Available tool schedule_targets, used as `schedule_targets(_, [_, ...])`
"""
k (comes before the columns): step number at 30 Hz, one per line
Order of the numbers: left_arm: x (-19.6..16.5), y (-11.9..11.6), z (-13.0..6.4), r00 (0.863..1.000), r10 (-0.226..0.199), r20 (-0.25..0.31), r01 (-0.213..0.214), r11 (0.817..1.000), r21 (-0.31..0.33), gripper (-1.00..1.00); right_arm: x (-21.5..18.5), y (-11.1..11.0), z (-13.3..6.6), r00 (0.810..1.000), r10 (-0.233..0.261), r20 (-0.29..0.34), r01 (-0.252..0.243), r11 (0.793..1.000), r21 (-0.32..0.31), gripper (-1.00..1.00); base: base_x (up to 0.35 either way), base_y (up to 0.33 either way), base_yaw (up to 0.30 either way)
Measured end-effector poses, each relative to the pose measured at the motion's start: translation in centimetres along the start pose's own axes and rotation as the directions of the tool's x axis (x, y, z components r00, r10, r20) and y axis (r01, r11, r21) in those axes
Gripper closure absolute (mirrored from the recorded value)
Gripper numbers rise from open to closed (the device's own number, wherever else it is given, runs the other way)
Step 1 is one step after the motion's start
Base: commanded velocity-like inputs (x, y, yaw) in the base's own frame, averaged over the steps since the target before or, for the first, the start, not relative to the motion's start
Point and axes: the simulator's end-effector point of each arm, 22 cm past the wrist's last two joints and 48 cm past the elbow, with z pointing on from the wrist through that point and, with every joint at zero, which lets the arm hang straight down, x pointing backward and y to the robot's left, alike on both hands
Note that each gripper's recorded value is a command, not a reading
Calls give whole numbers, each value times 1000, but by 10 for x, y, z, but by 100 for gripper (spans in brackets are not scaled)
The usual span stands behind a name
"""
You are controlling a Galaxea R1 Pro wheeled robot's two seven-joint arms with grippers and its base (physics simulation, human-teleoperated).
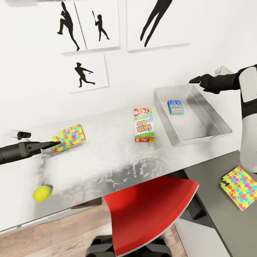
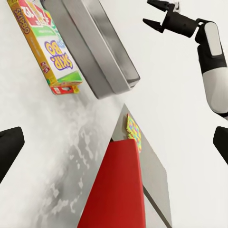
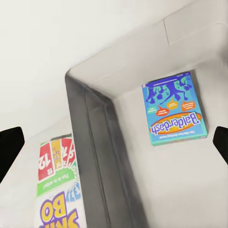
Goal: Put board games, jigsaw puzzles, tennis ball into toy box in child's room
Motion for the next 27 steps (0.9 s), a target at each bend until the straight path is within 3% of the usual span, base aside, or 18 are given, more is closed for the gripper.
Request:
schedule_targets(16, [-12, -15, -2, 999, 35, 10, -35, 999, 8, -100, -3, 2, -13, 1000, 1, 9, -1, 1000, -1, -100, -98, 0, 0])
schedule_targets(27, [-18, -25, -5, 998, 54, 16, -54, 998, 10, -100, -12, 7, -24, 1000, 1, 25, -1, 1000, -8, -100, -91, 109, 0])
